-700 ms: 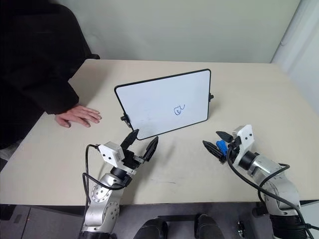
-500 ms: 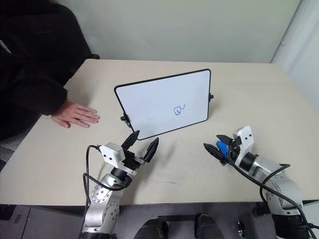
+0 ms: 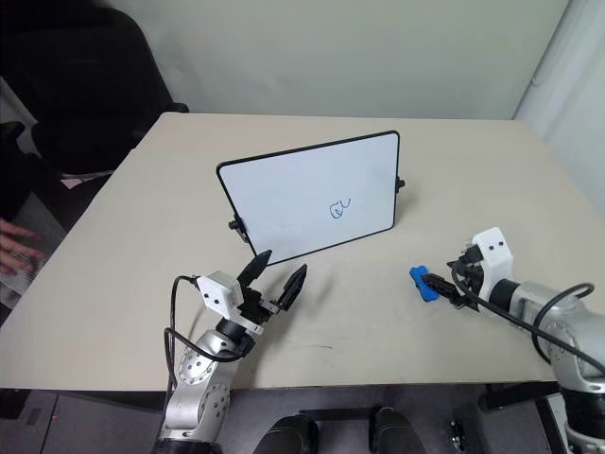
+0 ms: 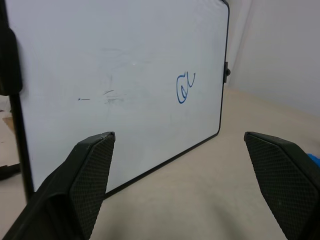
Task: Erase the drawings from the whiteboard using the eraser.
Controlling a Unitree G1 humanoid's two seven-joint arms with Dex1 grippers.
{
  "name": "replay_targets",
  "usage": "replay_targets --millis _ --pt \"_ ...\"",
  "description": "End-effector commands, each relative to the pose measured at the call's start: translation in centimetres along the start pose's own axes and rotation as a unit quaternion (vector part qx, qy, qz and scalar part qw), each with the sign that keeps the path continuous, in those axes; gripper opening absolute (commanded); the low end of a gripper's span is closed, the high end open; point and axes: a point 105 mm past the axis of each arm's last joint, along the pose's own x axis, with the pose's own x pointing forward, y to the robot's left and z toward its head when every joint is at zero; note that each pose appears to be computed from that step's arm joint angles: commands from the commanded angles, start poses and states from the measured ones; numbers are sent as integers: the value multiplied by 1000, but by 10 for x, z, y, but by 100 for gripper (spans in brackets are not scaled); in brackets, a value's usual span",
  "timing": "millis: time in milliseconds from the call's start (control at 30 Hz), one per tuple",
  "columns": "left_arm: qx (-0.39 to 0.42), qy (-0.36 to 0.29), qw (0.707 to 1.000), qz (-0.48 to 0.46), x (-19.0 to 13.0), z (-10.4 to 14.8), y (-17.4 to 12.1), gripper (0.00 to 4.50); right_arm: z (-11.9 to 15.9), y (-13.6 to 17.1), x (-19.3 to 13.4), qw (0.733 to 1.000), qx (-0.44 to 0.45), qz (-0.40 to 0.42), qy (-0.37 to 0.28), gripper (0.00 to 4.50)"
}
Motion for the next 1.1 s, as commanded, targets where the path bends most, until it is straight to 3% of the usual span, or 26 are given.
replay_targets --millis 33,167,600,700,967,1000,1100 --pt "0 -14 1000 -8 3 5 -4 450 1 5 0 999 11 15 33 392" --pt "-5 -15 1000 -6 1 4 -6 450 -9 7 9 996 13 13 87 392" --pt "-5 -13 1000 1 -3 4 -2 450 -11 3 33 990 -10 -9 143 392" --pt "-8 -13 1000 0 -2 3 -3 450 -14 4 34 988 -22 -8 155 336" --pt "-16 -11 1000 -2 -1 0 -7 450 -11 9 34 988 -28 9 150 59" --pt "-17 -11 1000 -2 -2 0 -7 450 -10 10 34 988 -27 13 149 39" --pt "-19 -10 1000 -3 -2 -1 -8 450 -12 14 34 988 -33 22 151 39"
